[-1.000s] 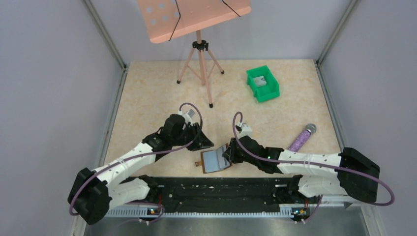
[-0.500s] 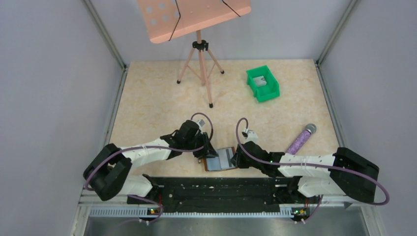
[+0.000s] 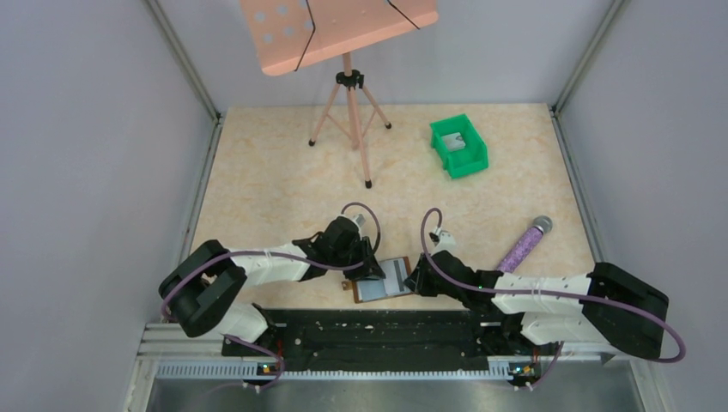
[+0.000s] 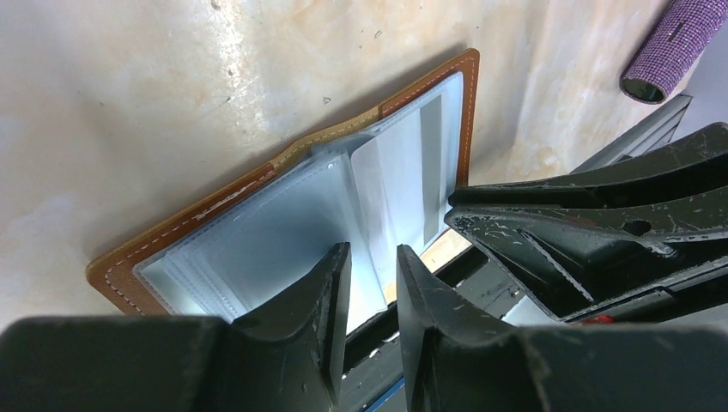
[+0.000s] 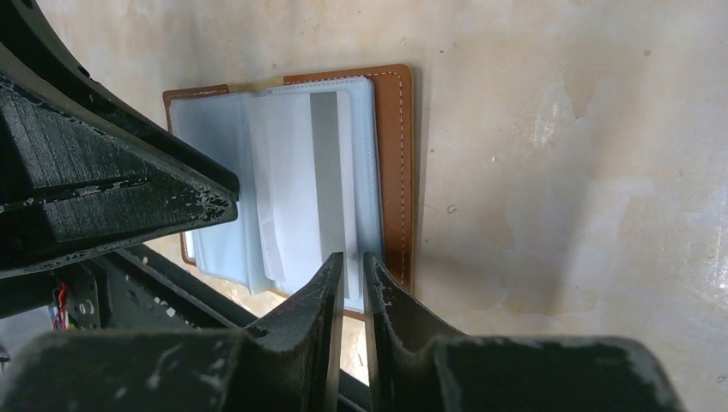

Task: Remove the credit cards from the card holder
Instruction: Open the card holder at the center of the board, then remove the credit card from the card holder.

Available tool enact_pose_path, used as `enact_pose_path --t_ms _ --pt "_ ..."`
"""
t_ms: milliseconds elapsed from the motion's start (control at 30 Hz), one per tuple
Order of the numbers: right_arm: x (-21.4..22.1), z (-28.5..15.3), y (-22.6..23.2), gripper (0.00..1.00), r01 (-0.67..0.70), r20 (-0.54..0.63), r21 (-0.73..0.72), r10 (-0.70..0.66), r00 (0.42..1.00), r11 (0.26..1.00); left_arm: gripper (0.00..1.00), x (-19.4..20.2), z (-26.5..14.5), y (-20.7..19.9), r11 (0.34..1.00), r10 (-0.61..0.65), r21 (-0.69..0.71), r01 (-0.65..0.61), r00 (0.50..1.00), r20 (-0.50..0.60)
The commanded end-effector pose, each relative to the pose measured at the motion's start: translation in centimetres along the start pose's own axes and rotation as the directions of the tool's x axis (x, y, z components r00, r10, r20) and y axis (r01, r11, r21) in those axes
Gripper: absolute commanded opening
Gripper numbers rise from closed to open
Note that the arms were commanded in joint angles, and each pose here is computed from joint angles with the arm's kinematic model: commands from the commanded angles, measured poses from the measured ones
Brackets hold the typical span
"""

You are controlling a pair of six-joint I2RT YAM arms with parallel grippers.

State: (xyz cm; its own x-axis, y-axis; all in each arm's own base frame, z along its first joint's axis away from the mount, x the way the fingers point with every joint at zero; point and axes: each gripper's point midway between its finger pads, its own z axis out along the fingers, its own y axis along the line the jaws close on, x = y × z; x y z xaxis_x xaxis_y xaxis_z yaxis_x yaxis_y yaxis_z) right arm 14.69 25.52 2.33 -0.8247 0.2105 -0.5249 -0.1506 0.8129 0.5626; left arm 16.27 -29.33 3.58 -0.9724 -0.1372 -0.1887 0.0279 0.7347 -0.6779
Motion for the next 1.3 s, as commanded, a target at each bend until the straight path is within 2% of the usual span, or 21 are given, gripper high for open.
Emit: enact_pose_path --t_ms 0,367,567,933,1033,1167,1267 --pt "0.4 -0.2 -1.1 0.14 -0.001 -0.013 0.030 0.002 1.000 1.000 0.33 -0.3 0.5 1.1 0.999 0.032 -0.039 -0.030 0.998 0.046" --pt "-4.0 -2.4 5.0 0.15 0.029 0.055 -0.086 -0.024 0.998 0.996 0.33 -0.6 -0.7 0.5 0.999 0.030 -0.040 -0.027 0.997 0.077" --pt "-4.8 -2.4 7.4 0.15 0.028 0.056 -0.157 -0.019 0.998 0.987 0.32 -1.0 -1.2 0.8 0.997 0.032 -0.077 -0.026 0.995 0.091" --pt "-3.7 -0.2 6.9 0.14 0.030 0.027 -0.125 -0.027 0.999 0.992 0.28 -0.6 -1.1 1.8 0.992 0.012 -0.124 -0.003 0.997 0.078" --pt "-3.3 0.3 6.4 0.14 0.018 0.017 -0.110 -0.017 1.000 0.994 0.28 -0.7 -1.6 0.4 0.997 -0.007 -0.081 0.013 0.997 0.075" --pt "-3.1 0.3 6.5 0.14 0.004 0.013 -0.131 -0.002 1.000 0.991 0.31 -1.8 -3.1 -3.6 0.999 -0.016 0.043 0.012 0.995 0.099" --pt "-2.9 0.4 6.2 0.14 0.000 0.013 -0.122 0.001 1.000 0.993 0.31 -2.4 -3.6 -4.7 0.997 -0.029 0.075 0.020 0.992 0.125"
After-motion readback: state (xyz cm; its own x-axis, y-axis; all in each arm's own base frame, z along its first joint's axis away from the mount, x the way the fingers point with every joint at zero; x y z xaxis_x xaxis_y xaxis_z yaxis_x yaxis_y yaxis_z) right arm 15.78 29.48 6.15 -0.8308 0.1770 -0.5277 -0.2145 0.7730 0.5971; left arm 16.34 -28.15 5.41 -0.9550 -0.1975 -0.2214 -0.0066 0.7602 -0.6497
